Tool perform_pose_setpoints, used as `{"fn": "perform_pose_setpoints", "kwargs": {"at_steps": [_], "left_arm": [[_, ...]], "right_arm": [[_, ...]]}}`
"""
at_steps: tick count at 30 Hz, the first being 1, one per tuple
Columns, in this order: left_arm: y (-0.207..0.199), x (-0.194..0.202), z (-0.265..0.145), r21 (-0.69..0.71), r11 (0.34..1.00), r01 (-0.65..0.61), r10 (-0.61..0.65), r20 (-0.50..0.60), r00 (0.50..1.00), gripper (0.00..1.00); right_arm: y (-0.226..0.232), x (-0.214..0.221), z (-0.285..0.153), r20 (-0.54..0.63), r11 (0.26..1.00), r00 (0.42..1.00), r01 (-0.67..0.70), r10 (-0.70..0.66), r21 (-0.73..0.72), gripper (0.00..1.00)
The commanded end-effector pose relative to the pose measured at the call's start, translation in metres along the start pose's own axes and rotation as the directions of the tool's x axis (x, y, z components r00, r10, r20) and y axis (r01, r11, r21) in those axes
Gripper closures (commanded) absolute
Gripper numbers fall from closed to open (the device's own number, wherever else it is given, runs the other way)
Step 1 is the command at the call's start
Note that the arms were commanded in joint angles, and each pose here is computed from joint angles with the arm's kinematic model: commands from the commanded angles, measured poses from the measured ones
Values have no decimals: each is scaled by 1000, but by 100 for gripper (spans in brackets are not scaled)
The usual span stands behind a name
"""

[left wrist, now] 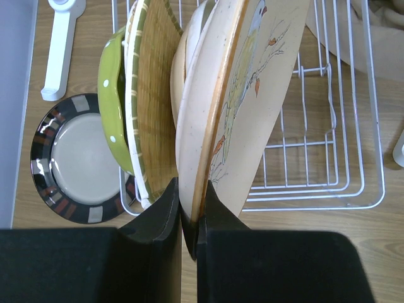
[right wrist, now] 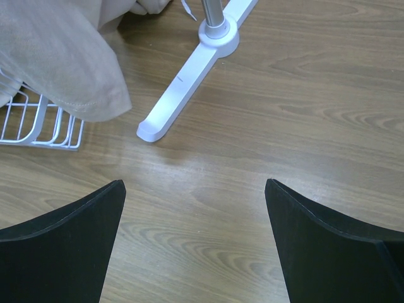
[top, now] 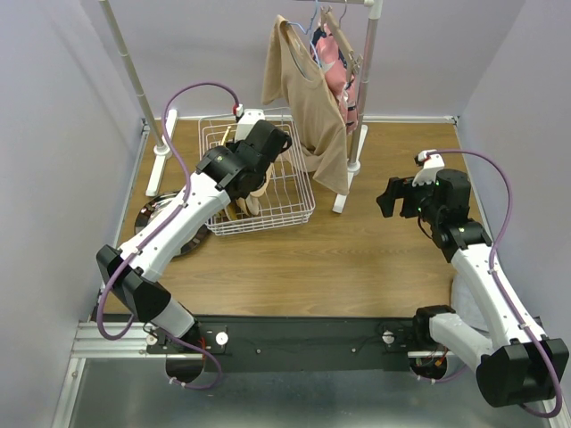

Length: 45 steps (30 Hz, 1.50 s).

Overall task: Load the plates into the dish rack
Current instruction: Insert the plate into the dish rack

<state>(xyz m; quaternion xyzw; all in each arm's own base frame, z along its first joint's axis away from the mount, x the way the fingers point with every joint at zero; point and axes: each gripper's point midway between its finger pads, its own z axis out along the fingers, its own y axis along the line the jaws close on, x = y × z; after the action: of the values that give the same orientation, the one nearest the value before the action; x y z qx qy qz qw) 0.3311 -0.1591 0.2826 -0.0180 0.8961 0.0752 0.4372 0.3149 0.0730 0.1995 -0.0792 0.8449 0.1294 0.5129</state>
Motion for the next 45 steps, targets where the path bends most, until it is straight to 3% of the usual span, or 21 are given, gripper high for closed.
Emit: {"fn": "perform_pose_setpoints", "kwargs": {"at_steps": [1, 36, 45], "left_arm": [[1, -47, -14, 3, 988, 156, -154, 153, 976, 100], [-13, -30, 11, -28, 983, 180, -175, 122, 977, 100], [-12, -17, 25, -96, 977, 190, -180, 100, 979, 100]], "right_arm": [[-6, -2, -1, 23, 999, 1000, 19, -20, 27, 0], [-13, -1, 2, 16, 997, 999, 27, -28, 66, 0], [-15, -2, 0, 22, 997, 999, 28, -30, 76, 0]]}}
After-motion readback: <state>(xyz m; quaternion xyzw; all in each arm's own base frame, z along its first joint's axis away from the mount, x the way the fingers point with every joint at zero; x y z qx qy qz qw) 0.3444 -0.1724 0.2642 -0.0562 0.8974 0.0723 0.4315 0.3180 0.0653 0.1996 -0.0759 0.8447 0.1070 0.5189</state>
